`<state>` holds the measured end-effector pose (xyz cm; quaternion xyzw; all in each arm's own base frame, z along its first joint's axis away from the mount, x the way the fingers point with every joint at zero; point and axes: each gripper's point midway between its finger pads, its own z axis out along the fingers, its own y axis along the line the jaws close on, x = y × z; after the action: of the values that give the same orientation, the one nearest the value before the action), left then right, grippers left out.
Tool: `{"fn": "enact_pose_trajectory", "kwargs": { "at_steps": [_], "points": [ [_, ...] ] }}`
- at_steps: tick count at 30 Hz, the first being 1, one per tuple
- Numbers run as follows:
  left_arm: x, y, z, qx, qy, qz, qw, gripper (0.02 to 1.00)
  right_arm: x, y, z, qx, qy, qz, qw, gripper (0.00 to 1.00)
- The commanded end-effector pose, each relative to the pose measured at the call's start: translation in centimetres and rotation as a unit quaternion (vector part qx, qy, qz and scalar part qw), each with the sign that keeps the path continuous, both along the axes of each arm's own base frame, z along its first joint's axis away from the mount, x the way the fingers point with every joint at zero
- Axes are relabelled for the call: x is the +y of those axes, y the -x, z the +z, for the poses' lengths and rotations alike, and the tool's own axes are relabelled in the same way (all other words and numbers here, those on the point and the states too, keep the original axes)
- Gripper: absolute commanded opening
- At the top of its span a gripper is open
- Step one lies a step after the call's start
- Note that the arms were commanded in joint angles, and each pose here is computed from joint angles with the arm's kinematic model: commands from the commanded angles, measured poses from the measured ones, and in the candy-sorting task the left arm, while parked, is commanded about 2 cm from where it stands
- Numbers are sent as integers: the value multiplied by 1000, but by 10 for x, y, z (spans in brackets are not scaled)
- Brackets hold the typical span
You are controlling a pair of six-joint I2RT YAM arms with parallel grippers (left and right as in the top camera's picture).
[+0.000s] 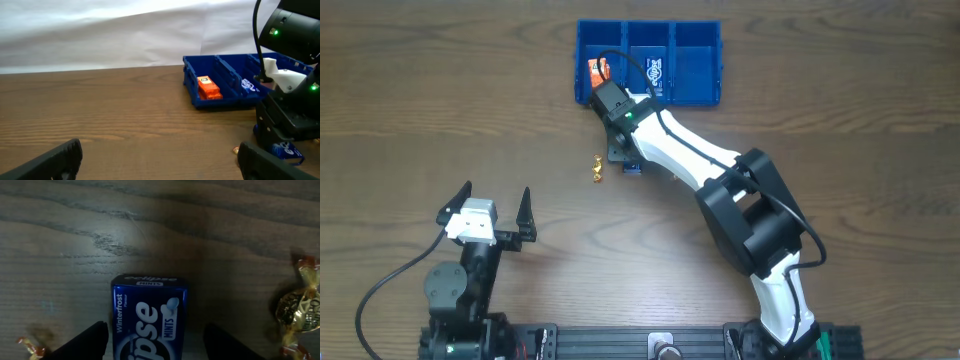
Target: Sort Candies Into Trays
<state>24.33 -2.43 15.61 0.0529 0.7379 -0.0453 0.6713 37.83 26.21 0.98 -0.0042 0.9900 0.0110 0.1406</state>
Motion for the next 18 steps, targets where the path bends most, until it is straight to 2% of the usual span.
{"fn": "enact_pose_trajectory", "kwargs": {
  "at_steps": [1,12,18],
  "points": [
    [-4,1,-16,22,-6,-12,1000,998,-3,2,-12,4,18,4,1000,606],
    [-4,1,-16,22,-6,-12,1000,998,-1,1,-21,7,16,2,1000,476],
    [-4,1,-16,22,-6,-12,1000,998,1,0,-21,6,11,2,1000,253]
  ]
}}
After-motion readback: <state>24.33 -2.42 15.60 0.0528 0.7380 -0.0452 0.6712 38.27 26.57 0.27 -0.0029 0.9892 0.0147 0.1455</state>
